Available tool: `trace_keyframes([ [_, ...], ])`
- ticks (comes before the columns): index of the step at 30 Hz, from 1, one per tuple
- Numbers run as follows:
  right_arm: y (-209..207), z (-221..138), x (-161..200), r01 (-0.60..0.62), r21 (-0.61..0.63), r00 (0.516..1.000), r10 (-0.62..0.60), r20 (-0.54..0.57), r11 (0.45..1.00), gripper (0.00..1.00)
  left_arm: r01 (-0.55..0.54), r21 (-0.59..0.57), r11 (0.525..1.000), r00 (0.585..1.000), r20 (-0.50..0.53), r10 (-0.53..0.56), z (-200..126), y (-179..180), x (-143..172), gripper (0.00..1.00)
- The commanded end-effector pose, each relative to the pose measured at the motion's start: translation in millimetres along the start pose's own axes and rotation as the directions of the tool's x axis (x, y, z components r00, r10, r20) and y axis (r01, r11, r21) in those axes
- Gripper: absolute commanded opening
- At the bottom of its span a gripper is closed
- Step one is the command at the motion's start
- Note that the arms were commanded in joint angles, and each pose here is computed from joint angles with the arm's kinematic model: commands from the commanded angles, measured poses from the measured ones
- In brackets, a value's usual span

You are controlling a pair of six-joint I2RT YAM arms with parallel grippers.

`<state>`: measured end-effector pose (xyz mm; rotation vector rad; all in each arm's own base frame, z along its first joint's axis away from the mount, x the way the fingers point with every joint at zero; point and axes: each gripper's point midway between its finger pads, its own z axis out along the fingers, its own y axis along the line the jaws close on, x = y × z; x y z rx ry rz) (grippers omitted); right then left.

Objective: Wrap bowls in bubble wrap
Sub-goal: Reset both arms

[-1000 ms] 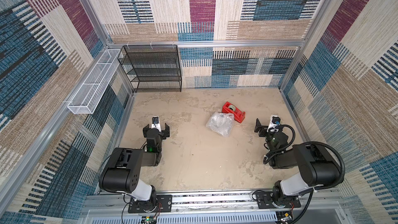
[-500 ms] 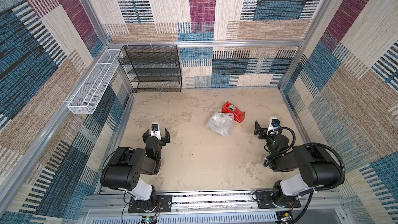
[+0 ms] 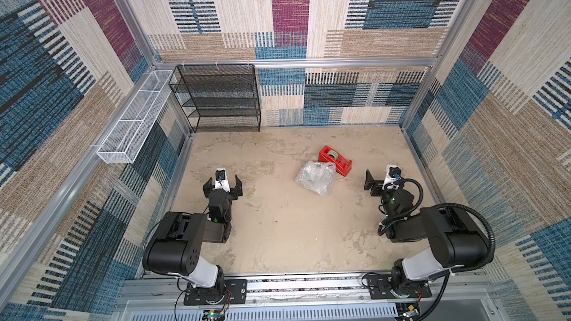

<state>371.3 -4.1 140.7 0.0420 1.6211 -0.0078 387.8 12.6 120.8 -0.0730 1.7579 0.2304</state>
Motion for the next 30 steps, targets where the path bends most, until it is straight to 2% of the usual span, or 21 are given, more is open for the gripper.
trace_keyframes([
  [1,-1.0,1.1,-3.9,0.000,0.006,1.000,0.000,0.014,1.000,0.99,-0.006,-0.003,1.000,0.992,-0.123,0.005,9.2,1.4,18.8,0.99],
  [30,-0.9,1.1,-4.1,0.000,0.006,1.000,0.000,0.015,1.000,0.99,0.000,0.000,1.000,0.992,-0.126,0.000,9.6,2.9,19.4,0.99],
])
